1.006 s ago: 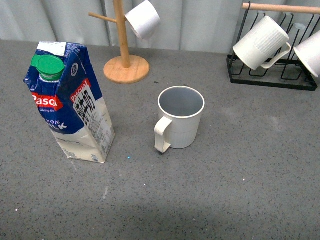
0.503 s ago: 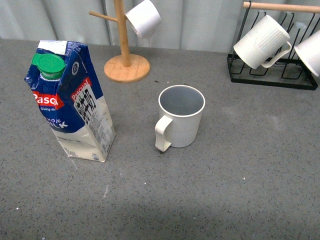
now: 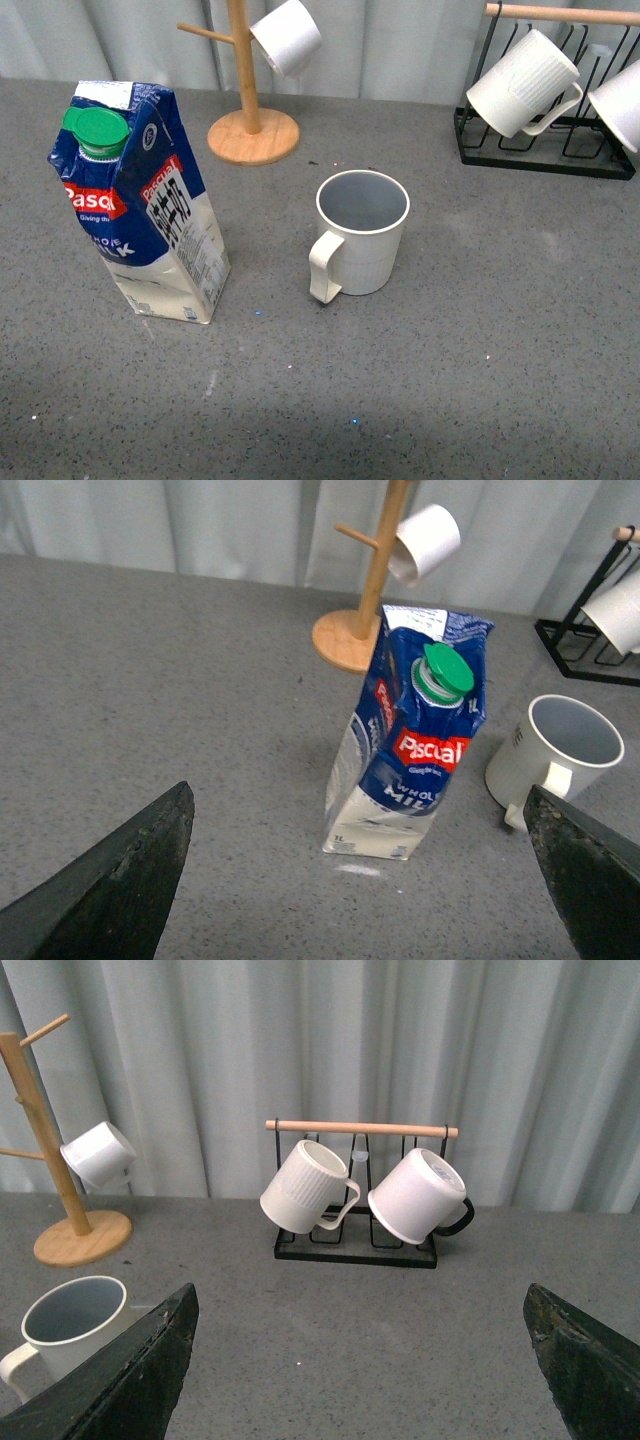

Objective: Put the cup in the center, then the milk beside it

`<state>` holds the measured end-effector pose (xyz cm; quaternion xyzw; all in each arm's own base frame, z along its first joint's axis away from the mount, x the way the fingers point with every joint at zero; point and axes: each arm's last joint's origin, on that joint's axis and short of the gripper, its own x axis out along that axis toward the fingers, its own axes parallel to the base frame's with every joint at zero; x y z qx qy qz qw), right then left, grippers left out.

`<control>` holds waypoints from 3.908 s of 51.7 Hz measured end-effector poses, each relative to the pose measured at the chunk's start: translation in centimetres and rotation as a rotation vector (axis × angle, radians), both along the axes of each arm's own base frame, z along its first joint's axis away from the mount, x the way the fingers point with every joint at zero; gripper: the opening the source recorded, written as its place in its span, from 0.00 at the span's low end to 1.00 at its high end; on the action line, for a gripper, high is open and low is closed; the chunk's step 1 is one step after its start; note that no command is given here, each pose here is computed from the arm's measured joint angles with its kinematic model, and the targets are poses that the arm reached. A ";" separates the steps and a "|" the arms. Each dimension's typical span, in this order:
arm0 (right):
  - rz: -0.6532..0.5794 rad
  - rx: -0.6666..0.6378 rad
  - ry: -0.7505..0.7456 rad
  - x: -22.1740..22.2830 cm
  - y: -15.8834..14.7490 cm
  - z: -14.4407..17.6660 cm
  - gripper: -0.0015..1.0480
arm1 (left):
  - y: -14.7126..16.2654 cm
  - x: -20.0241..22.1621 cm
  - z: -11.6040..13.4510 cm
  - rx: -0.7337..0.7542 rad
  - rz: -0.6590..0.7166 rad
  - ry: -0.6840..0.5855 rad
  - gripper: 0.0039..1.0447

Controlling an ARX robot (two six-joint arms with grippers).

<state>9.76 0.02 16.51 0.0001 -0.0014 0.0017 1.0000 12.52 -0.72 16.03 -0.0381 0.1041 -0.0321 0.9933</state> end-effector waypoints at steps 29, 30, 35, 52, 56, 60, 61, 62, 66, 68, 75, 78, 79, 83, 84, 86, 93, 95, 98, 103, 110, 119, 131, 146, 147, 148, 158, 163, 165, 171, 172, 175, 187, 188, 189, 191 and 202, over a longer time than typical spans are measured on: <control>0.000 0.000 0.000 0.0 0.0 0.0 0.91 | -2.6 4.6 -1.8 0.027 -0.164 0.127 0.94; 0.000 0.000 0.000 0.0 0.0 0.0 0.91 | -2.8 4.7 -1.9 0.029 -0.170 0.129 0.94; 0.000 0.000 0.000 0.0 0.0 0.0 0.91 | -3.2 5.1 -2.2 0.040 -0.184 0.138 0.94; 0.000 0.000 0.000 0.0 0.0 0.0 0.91 | -4.1 6.4 -3.3 0.089 -0.237 0.173 0.94; 0.000 0.000 0.000 0.0 0.0 0.0 0.91 | -4.2 6.9 -3.5 0.097 -0.221 0.176 0.94; 0.000 0.000 0.000 0.0 0.0 0.0 0.91 | -4.2 7.5 -3.6 0.098 -0.213 0.177 0.94; 0.000 0.000 0.000 0.0 0.0 0.0 0.91 | -4.2 7.6 -3.7 0.100 -0.211 0.177 0.94; 0.000 0.000 0.000 0.0 0.0 0.0 0.91 | -4.2 7.7 -3.7 0.101 -0.209 0.178 0.94; 0.000 0.000 0.000 0.0 0.0 0.0 0.91 | -4.2 8.1 -4.0 0.105 -0.200 0.194 0.94; 0.000 0.000 0.000 0.0 0.0 0.0 0.91 | -4.1 8.3 -4.2 0.105 -0.195 0.207 0.94; 0.000 0.000 0.000 0.0 0.0 0.0 0.91 | -4.2 8.9 -4.3 0.101 -0.190 0.214 0.94; 0.000 0.000 0.000 0.0 0.0 0.0 0.91 | -4.2 9.2 -4.2 0.102 -0.191 0.207 0.94; 0.000 0.000 0.000 0.0 0.0 0.0 0.91 | -4.3 9.2 -4.2 0.102 -0.191 0.205 0.94; 0.000 0.000 0.000 0.0 0.0 0.0 0.91 | -4.3 9.7 -4.2 0.104 -0.182 0.200 0.94; 0.000 0.000 0.000 0.0 0.0 0.0 0.91 | -4.3 9.8 -4.2 0.105 -0.178 0.201 0.94; 0.000 0.000 0.000 0.0 0.0 0.0 0.91 | -4.2 10.1 -4.3 0.106 -0.168 0.203 0.94; 0.000 0.000 0.000 0.0 0.0 0.0 0.91 | -3.9 10.8 -4.5 0.108 -0.141 0.211 0.94; 0.000 0.000 0.000 0.0 0.0 0.0 0.91 | -3.8 10.9 -4.6 0.108 -0.137 0.210 0.94; 0.000 0.000 0.000 0.0 0.0 0.0 0.91 | -3.7 11.2 -4.5 0.106 -0.133 0.206 0.94; 0.000 0.000 0.000 0.0 0.0 0.0 0.91 | -3.7 11.5 -4.2 0.104 -0.131 0.195 0.94; 0.000 0.000 0.000 0.0 0.0 0.0 0.91 | -3.8 11.9 -3.9 0.101 -0.132 0.185 0.94; 0.000 0.000 0.000 0.0 0.0 0.0 0.91 | -3.8 12.1 -3.8 0.098 -0.129 0.185 0.72; 0.000 0.000 0.000 0.0 0.0 0.0 0.91 | -4.4 12.1 -3.7 0.099 -0.144 0.189 0.32; 0.000 0.000 0.000 0.0 0.0 0.0 0.91 | -6.5 13.2 -2.2 0.095 -0.170 0.131 0.04; 0.000 0.000 0.000 0.0 0.0 0.0 0.91 | -6.7 13.4 -2.1 0.096 -0.174 0.126 0.04; 0.000 0.000 0.000 0.0 0.0 0.0 0.91 | -6.9 13.5 -2.2 0.098 -0.176 0.124 0.04; 0.000 0.000 0.000 0.0 0.0 0.0 0.91 | -8.7 14.1 -2.6 0.110 -0.212 0.132 0.04; 0.000 0.000 0.000 0.0 0.0 0.0 0.91 | -9.5 14.2 -2.5 0.110 -0.230 0.128 0.04; 0.000 0.000 0.000 0.0 0.0 0.0 0.91 | -9.9 14.3 -2.4 0.112 -0.236 0.124 0.04; 0.000 0.000 0.000 0.0 0.0 0.0 0.91 | -10.7 14.5 -2.5 0.115 -0.251 0.122 0.04; 0.000 0.000 0.000 0.0 0.0 0.0 0.91 | -10.9 14.5 -2.5 0.116 -0.254 0.123 0.04; 0.000 0.000 0.000 0.0 0.0 0.0 0.91 | -11.1 14.5 -2.7 0.116 -0.259 0.128 0.04; 0.000 0.000 0.000 0.0 0.0 0.0 0.91 | -11.4 14.9 -3.2 0.122 -0.261 0.138 0.04; 0.000 0.000 0.000 0.0 0.0 0.0 0.91 | -11.5 14.9 -3.3 0.123 -0.261 0.141 0.04; 0.000 0.000 0.000 0.0 0.0 0.0 0.91 | -11.5 14.9 -3.3 0.124 -0.263 0.142 0.04; 0.000 0.000 0.000 0.0 0.0 0.0 0.91 | -11.6 14.9 -3.4 0.126 -0.264 0.145 0.04; 0.000 0.000 0.000 0.0 0.0 0.0 0.91 | -12.1 14.9 -3.7 0.133 -0.274 0.151 0.26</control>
